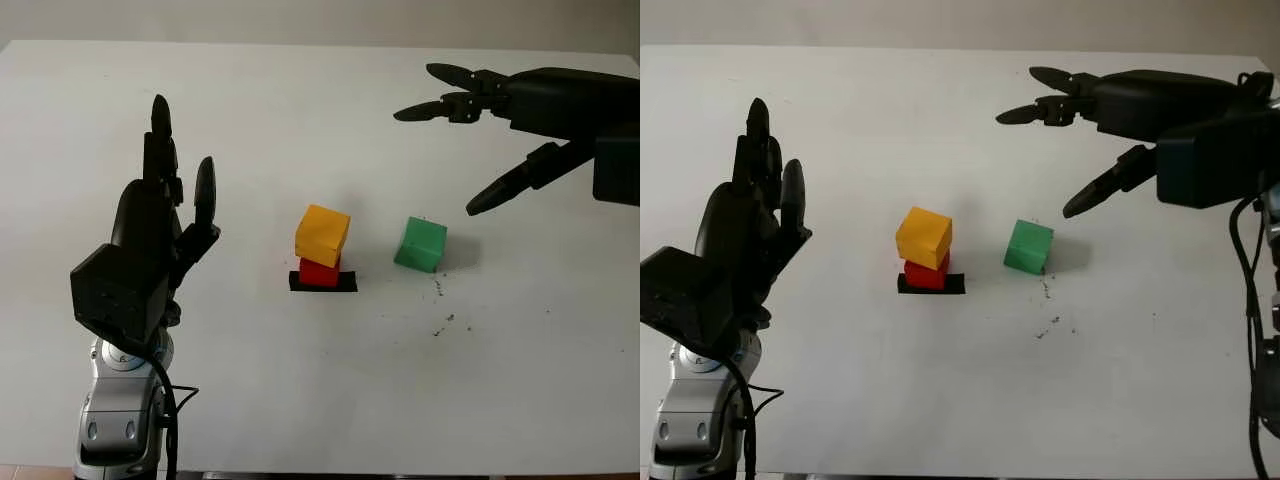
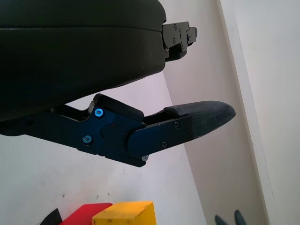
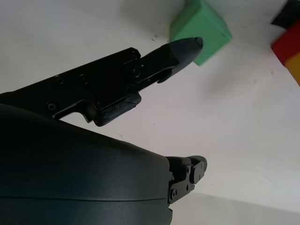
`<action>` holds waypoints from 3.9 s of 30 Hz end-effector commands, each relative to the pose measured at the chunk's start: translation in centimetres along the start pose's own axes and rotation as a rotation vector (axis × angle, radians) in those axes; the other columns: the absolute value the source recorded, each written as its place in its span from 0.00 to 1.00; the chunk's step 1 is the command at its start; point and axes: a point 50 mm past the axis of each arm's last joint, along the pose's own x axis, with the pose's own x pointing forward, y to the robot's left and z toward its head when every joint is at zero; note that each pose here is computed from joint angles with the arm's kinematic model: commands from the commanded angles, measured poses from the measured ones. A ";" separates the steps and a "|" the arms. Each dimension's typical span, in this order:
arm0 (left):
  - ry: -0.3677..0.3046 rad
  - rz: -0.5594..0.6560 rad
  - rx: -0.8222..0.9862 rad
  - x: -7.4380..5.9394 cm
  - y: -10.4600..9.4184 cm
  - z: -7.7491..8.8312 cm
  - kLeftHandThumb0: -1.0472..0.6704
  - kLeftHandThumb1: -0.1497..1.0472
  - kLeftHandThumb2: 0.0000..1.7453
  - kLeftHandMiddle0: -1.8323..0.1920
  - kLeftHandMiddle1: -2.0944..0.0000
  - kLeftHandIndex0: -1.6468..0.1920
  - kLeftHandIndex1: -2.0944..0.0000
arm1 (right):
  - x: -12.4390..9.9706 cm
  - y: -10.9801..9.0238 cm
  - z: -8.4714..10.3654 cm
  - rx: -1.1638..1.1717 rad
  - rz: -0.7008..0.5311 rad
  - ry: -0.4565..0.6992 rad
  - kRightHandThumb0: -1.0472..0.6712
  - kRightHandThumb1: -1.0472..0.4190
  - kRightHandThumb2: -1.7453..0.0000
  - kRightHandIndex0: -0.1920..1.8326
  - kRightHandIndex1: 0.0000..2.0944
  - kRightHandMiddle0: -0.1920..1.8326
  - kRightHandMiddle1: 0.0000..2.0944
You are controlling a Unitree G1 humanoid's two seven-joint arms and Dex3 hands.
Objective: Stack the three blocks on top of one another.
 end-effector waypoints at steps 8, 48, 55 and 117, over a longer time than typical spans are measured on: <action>-0.017 -0.003 0.022 -0.1 0.3 0.1 0.15 1.00 0.40 0.99 0.97 0.98 0.97 | 0.1 2.3 0.7 -0.191 0.044 -0.024 0.35 0.08 0.97 0.03 0.03 0.22 0.06; -0.003 0.005 0.046 -0.4 0.4 0.0 0.15 1.00 0.40 0.98 0.97 0.97 0.97 | 2.5 5.6 0.9 -0.289 0.061 -0.149 0.36 0.10 0.97 0.08 0.03 0.31 0.11; 0.002 0.014 0.050 -0.6 0.5 -0.1 0.15 1.00 0.39 0.98 0.97 0.97 0.97 | 2.9 5.3 1.2 -0.293 0.055 -0.157 0.36 0.09 0.97 0.08 0.03 0.30 0.11; 0.009 -0.002 0.044 -0.3 0.0 -0.2 0.14 1.00 0.40 0.98 0.97 0.97 0.97 | 5.5 -6.1 7.6 0.154 -0.017 -0.165 0.44 0.13 0.97 0.24 0.04 0.33 0.68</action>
